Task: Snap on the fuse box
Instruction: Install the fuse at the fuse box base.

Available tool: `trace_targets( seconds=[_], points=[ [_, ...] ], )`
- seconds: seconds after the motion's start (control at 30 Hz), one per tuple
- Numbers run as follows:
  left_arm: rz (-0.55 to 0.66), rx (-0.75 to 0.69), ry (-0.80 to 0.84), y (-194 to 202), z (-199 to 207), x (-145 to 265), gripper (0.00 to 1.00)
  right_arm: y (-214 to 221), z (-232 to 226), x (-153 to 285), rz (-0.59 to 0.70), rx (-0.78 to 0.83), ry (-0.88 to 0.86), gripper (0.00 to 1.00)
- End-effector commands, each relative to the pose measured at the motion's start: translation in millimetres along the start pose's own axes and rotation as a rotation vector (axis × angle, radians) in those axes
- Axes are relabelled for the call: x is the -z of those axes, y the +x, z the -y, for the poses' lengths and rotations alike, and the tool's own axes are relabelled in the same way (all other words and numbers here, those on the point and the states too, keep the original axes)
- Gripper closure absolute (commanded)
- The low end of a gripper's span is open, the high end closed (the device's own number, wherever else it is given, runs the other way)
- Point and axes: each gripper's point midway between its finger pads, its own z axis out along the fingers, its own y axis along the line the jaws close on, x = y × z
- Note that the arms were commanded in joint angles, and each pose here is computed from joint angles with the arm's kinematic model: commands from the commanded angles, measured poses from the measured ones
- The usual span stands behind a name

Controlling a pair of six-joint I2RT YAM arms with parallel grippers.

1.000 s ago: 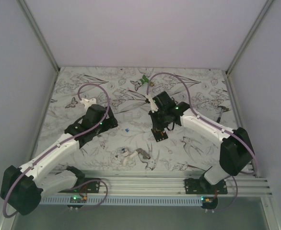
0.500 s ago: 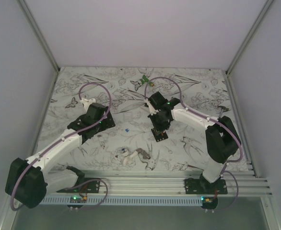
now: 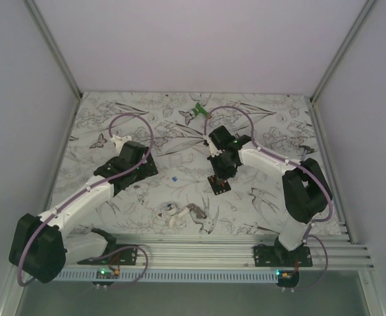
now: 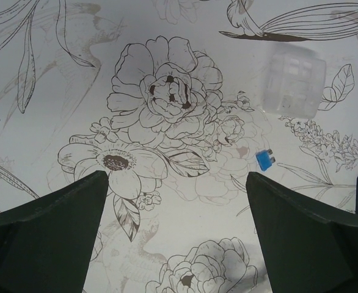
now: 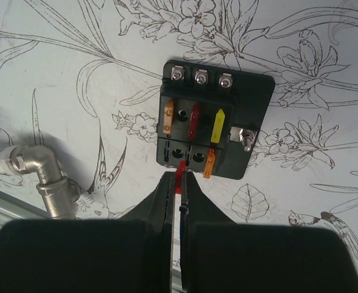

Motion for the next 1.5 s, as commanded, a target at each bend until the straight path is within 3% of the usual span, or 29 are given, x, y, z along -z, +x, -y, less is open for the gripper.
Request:
trace_targets(
  seconds=[0.0,1.47],
  points=[
    [-0.027,-0.010,-0.021,4.1,-6.3,-0.1,0.00,-4.0,-0.5,-8.5,0.016,-0.020,-0.031,1.00],
    [-0.035,0.006,-0.023,5.6,-6.7,-0.6,0.00,20.4,17.1,-24.1,-0.011,-0.097,-0.007,1.00]
  ],
)
